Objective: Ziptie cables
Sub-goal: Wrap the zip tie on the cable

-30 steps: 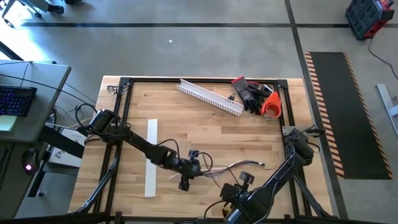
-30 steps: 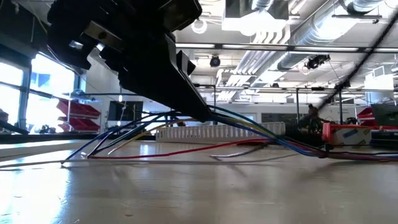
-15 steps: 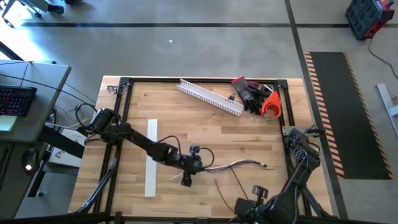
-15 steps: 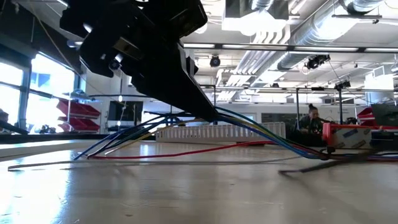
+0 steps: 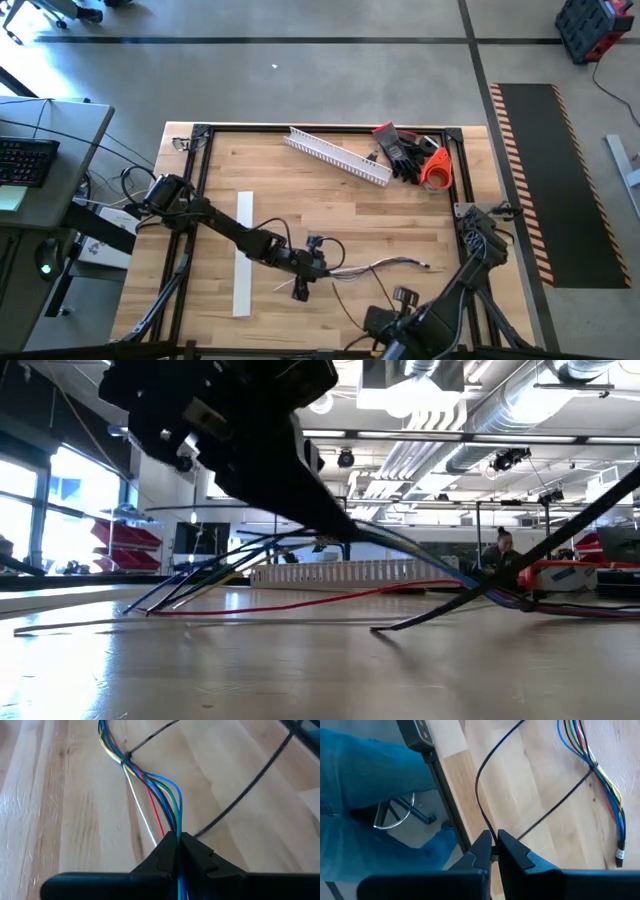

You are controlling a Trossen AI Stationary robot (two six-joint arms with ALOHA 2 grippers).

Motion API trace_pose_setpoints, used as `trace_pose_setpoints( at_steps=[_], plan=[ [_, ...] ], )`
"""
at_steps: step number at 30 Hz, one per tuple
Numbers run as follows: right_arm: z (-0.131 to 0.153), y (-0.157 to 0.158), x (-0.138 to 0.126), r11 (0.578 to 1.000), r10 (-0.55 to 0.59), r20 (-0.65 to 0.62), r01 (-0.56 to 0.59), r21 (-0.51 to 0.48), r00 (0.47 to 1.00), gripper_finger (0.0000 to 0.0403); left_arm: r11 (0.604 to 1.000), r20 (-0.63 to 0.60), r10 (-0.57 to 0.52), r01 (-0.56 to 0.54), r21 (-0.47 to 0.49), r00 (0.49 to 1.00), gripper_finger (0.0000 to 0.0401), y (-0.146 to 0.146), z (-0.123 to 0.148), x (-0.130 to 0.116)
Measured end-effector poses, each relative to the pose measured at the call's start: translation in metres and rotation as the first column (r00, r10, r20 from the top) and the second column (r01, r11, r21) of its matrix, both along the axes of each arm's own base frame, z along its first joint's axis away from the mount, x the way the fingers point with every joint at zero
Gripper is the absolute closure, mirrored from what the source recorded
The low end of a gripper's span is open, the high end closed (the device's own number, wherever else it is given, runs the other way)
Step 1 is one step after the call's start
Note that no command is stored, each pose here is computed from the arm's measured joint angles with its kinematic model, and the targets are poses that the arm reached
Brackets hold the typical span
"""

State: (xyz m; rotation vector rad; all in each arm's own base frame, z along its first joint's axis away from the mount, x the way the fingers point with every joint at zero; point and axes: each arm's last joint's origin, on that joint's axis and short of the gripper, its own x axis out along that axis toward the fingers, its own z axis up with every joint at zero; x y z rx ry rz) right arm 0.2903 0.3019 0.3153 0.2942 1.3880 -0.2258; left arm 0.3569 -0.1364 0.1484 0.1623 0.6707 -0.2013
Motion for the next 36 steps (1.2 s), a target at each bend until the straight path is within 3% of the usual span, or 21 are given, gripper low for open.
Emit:
trace_pose_setpoints(
  at_steps=[12, 25, 29, 36],
  plan=[
    [0.000, -0.026, 0.025, 0.999, -0.009, -0.042, 0.010, 0.033, 0.999, 0.0403, 0.999, 0.004, -0.039, 0.039, 0.011, 0.999, 0.0400, -0.003, 0.011, 0.007],
    [-0.004, -0.049, 0.046, 0.997, -0.056, 0.012, 0.056, -0.051, 0.998, 0.0403, 0.999, -0.020, -0.050, 0.050, 0.016, 0.999, 0.0400, -0.006, 0.010, 0.004],
    [-0.022, -0.049, 0.057, 0.993, -0.089, -0.018, 0.087, -0.077, 0.996, 0.0403, 0.998, -0.041, -0.064, 0.065, 0.024, 0.997, 0.0400, -0.010, 0.008, 0.001],
    [-0.077, -0.044, 0.080, 0.978, -0.182, -0.133, 0.165, -0.125, 0.974, 0.0403, 0.992, -0.109, -0.112, 0.118, 0.049, 0.988, 0.0400, -0.014, -0.001, -0.009]
  ],
)
